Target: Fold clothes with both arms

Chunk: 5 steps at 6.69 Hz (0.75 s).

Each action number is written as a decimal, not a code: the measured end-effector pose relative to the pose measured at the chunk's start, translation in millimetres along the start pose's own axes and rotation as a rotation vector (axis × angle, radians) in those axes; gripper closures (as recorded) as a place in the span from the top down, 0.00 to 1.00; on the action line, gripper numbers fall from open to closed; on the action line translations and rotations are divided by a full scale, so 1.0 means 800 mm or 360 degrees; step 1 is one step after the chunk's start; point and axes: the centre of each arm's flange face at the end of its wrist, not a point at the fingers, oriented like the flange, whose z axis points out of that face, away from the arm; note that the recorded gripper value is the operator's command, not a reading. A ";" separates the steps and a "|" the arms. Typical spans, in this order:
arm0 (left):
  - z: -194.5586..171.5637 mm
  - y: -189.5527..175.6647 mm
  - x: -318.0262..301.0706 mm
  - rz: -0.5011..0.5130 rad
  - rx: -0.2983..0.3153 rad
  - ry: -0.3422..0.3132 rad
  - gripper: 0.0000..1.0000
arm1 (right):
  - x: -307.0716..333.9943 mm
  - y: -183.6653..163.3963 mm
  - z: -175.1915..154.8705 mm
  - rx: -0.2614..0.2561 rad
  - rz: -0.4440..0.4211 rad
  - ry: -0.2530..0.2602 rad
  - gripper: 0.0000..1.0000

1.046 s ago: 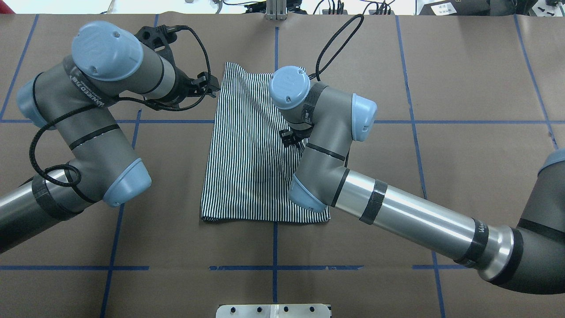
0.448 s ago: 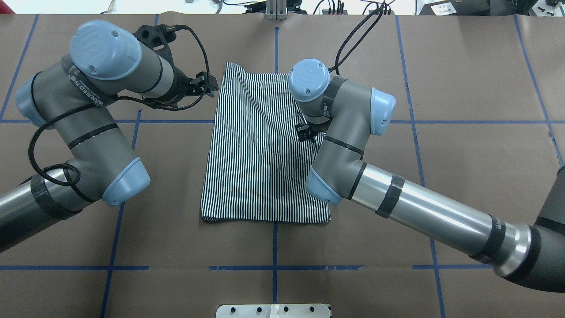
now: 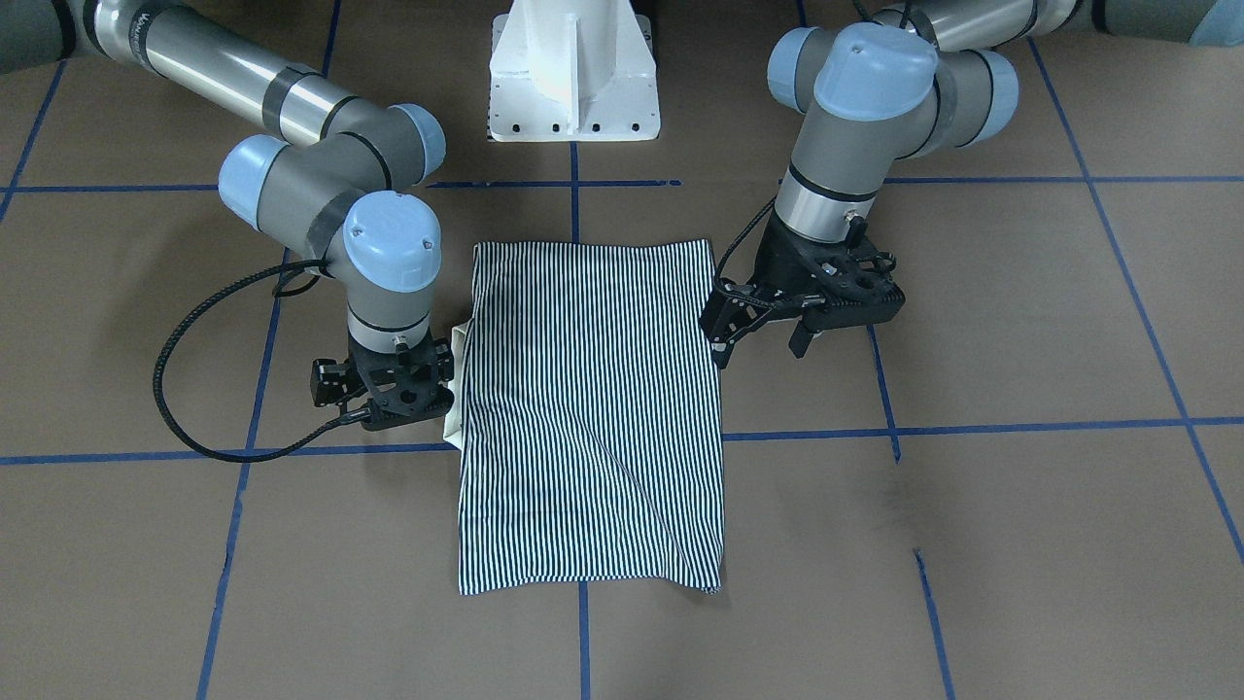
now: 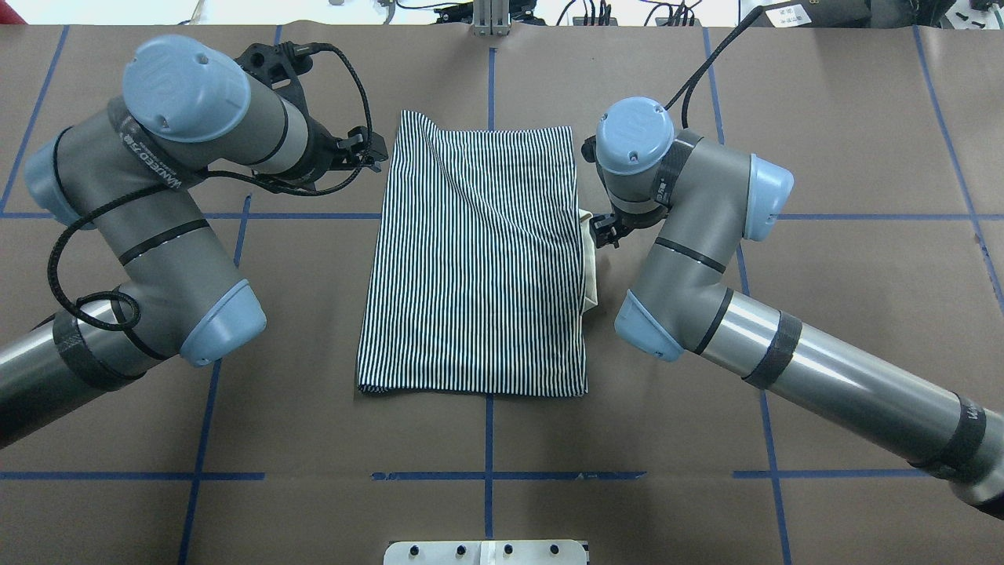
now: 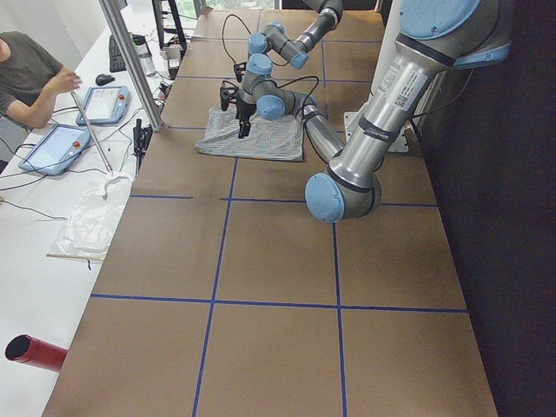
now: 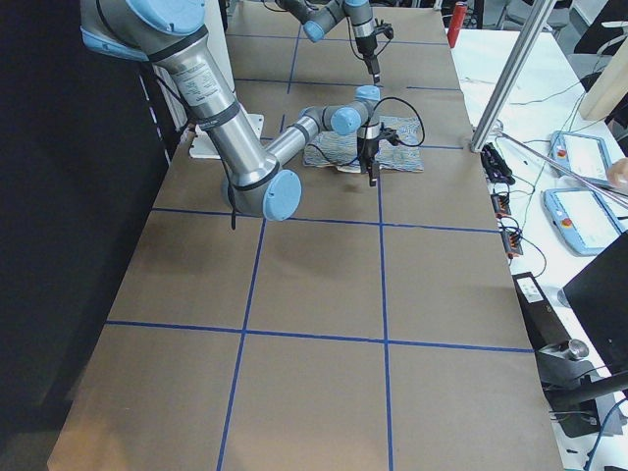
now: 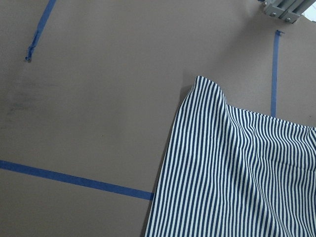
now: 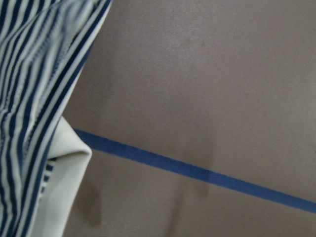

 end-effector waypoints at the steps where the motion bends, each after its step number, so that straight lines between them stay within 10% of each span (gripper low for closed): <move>1: -0.001 0.001 -0.004 0.0002 -0.0001 -0.0002 1.00 | -0.012 -0.021 -0.017 0.0018 0.0000 -0.0004 1.00; 5: -0.005 0.022 -0.064 0.0052 -0.0047 -0.0047 1.00 | -0.054 -0.056 -0.087 0.0066 0.0053 -0.0229 1.00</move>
